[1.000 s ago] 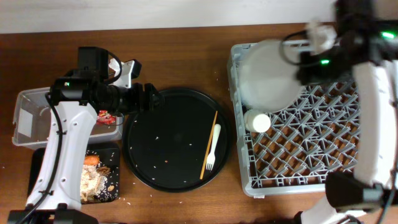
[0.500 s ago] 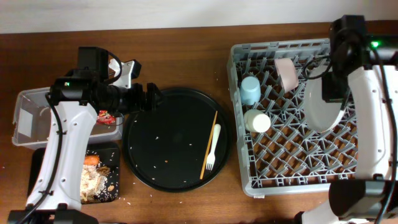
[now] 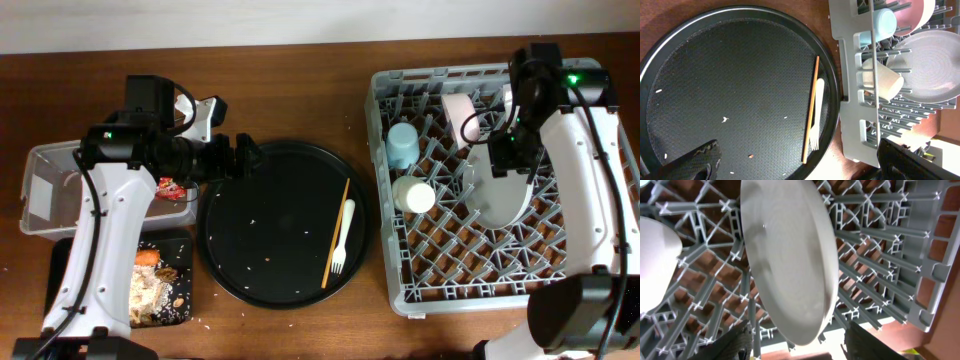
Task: Sort waste into correct bins and load items into the dishwasher rack
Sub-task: 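Carry the white plate into the rack and stand it upright, then reach the right gripper to the white fork on the tray and grasp it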
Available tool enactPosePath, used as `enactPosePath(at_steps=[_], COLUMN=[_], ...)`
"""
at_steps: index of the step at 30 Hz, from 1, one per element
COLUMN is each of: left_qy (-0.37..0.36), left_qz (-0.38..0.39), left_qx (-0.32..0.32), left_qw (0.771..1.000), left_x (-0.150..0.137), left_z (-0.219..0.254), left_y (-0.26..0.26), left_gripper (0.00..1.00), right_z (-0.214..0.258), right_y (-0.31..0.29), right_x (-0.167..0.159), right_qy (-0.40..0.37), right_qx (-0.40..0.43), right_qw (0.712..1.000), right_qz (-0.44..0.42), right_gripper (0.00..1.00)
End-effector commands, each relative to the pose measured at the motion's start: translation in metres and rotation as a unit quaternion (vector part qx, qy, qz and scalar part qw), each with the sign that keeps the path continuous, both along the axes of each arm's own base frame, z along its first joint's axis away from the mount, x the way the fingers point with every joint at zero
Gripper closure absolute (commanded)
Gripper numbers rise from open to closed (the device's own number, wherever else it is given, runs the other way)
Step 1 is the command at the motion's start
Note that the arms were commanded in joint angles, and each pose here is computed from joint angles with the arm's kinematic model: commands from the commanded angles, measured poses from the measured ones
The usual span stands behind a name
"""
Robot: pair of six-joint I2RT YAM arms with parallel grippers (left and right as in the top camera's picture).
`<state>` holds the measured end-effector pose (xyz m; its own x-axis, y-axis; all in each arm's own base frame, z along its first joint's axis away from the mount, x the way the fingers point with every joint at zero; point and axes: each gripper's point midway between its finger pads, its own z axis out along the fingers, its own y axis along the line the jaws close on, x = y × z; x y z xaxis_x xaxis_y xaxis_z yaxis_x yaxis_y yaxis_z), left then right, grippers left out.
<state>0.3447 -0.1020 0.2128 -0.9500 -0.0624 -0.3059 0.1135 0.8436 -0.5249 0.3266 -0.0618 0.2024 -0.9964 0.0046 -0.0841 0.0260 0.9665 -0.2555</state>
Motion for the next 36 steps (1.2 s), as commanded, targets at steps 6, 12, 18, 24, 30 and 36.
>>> enactPosePath(at_steps=[6,12,18,24,30,36], left_qy=[-0.022,-0.022,-0.022,-0.022,-0.022,-0.022], left_qz=[-0.003,-0.003,-0.003,-0.003,-0.003,-0.003], left_qx=[0.000,0.000,0.000,0.000,0.000,0.000], left_qw=[1.000,1.000,1.000,1.000,1.000,1.000], left_x=[0.001,0.001,0.001,0.001,0.001,0.001], left_z=[0.013,0.013,0.013,0.013,0.013,0.013], left_y=[0.001,0.001,0.001,0.001,0.001,0.001], left_gripper=[0.01,0.01,0.01,0.01,0.01,0.01], right_z=[0.109,0.107,-0.004,-0.107,-0.158,-0.147], right_y=[0.089,0.223,0.264,0.302,0.275,0.260], right_x=[0.008,-0.015,-0.014,-0.041,-0.041,-0.047], right_qy=[-0.130,-0.058,-0.003,0.022,-0.027,-0.059], right_qx=[0.236,0.422,0.269,0.272,0.206,0.123], right_qw=[0.961,0.885,0.963,0.961,0.973,0.985], right_qz=[0.058,0.187,0.032,-0.050,-0.097,-0.104], right_gripper=[0.01,0.01,0.70,0.96,0.96,0.96])
